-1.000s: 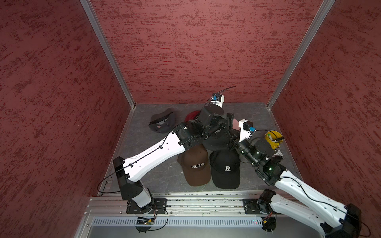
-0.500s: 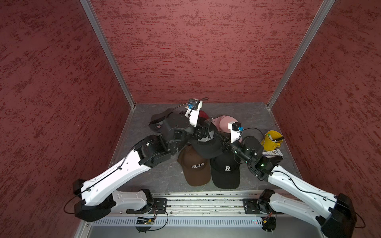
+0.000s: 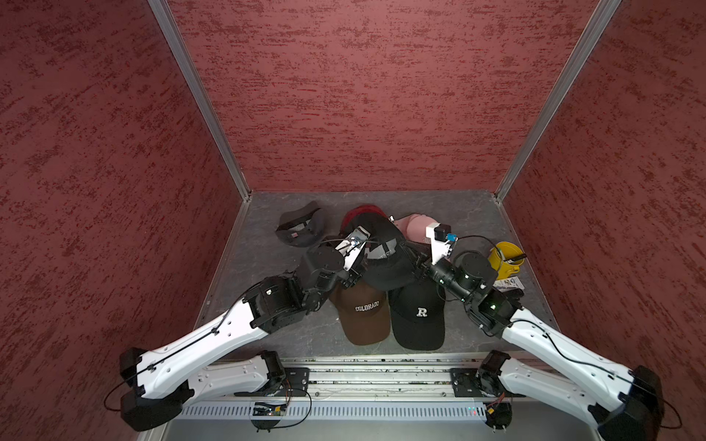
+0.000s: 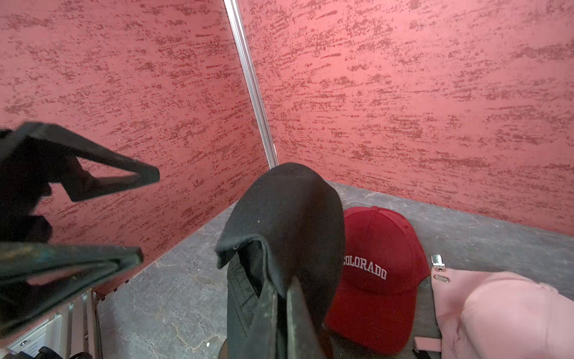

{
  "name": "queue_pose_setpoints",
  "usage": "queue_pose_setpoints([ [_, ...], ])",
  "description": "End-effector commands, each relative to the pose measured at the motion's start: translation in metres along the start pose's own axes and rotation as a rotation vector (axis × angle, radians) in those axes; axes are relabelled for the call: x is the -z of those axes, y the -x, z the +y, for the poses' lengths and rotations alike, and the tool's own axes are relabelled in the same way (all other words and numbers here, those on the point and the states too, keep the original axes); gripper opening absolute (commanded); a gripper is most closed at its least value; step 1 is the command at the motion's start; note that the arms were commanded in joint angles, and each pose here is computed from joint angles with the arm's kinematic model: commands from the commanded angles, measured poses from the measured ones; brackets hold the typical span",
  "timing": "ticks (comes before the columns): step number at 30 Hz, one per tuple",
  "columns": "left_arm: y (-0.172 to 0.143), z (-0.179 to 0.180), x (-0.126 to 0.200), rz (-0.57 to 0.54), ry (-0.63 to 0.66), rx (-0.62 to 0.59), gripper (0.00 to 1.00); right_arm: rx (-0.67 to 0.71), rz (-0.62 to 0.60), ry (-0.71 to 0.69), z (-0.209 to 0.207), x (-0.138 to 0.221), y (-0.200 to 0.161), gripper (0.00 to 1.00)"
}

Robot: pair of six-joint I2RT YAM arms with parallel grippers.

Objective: Open the adjustable buckle of the baseball cap
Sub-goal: Pick up the baseball cap from the center of the board.

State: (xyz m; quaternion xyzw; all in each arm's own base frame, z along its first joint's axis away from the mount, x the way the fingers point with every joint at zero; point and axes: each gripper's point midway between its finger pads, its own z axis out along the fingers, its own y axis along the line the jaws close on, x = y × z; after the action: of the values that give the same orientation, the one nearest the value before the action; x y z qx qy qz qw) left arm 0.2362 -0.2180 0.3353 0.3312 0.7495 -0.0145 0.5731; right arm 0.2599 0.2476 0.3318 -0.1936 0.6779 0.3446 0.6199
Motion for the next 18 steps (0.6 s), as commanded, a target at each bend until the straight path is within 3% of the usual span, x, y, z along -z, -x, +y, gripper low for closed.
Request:
queue_pose_setpoints([
  [1, 0.016, 0.013, 0.015, -0.118, 0.026, -0.030, 0.77, 0.026, -0.066, 0.048, 0.014, 0.006, 0.035, 0.00],
  [6, 0.005, -0.001, 0.005, -0.183, 0.022, -0.140, 0.80, 0.029, -0.077, 0.072, 0.020, 0.014, 0.042, 0.00],
  [12, 0.006, -0.020, -0.025, -0.185, 0.032, -0.269, 0.81, 0.033, -0.049, 0.091, 0.024, 0.015, 0.042, 0.00],
  [18, 0.016, -0.022, -0.053, -0.213, 0.126, -0.289, 0.80, 0.047, -0.055, 0.087, 0.025, 0.022, 0.047, 0.00],
])
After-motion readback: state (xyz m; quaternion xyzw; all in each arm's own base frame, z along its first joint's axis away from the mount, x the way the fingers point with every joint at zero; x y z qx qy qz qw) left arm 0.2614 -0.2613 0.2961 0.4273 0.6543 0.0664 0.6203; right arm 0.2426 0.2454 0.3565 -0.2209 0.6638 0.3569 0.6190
